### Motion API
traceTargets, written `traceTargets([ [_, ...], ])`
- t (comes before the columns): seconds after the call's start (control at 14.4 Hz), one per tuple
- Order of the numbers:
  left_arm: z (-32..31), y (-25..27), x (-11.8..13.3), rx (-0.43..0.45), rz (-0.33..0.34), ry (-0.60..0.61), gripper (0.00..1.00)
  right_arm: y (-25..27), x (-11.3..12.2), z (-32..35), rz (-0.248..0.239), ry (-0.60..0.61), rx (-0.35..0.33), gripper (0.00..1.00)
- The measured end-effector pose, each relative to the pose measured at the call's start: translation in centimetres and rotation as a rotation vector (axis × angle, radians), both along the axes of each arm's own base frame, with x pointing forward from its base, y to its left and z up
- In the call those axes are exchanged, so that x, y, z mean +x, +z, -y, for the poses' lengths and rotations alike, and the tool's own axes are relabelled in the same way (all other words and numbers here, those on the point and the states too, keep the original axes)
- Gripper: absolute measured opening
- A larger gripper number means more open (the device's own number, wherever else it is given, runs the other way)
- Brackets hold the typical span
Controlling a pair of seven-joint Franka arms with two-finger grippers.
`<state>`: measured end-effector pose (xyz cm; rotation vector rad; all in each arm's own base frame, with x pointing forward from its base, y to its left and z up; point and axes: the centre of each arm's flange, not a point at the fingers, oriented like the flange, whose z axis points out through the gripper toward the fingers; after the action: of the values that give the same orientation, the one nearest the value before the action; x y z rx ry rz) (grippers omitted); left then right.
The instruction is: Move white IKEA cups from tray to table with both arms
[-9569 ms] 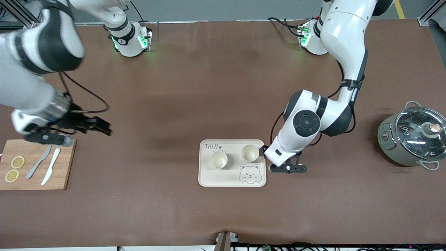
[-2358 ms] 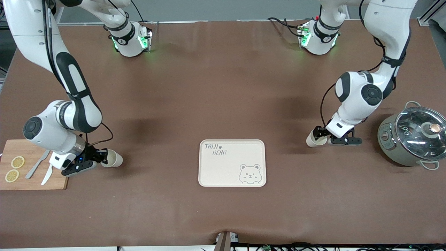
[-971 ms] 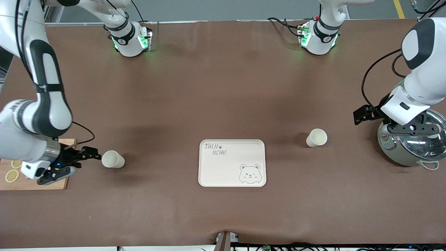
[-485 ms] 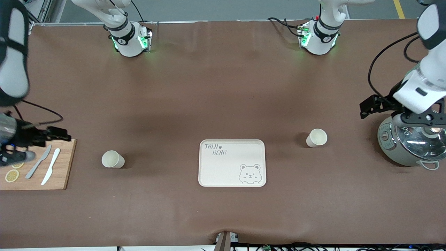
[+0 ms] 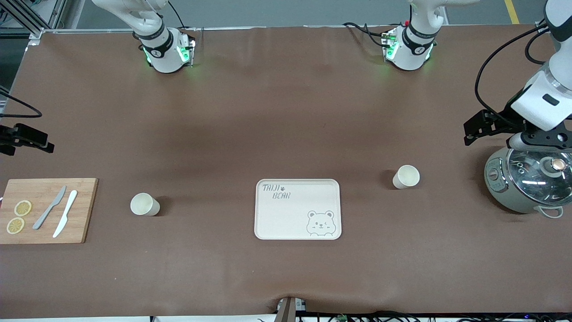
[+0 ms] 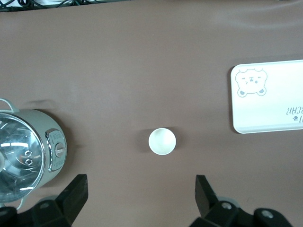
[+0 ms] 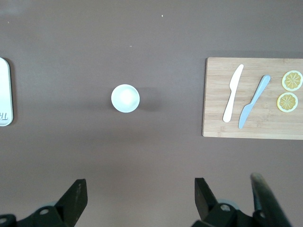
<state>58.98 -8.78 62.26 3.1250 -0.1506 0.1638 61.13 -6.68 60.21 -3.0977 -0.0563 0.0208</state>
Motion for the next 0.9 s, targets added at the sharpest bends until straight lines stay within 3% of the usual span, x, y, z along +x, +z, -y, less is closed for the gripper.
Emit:
traceTargets([
  [0.9, 1.3, -1.1, -0.6, 0.017, -0.070, -0.124, 1.00, -0.1, 0.0, 0.8, 0.003, -0.015, -0.008, 1.00],
])
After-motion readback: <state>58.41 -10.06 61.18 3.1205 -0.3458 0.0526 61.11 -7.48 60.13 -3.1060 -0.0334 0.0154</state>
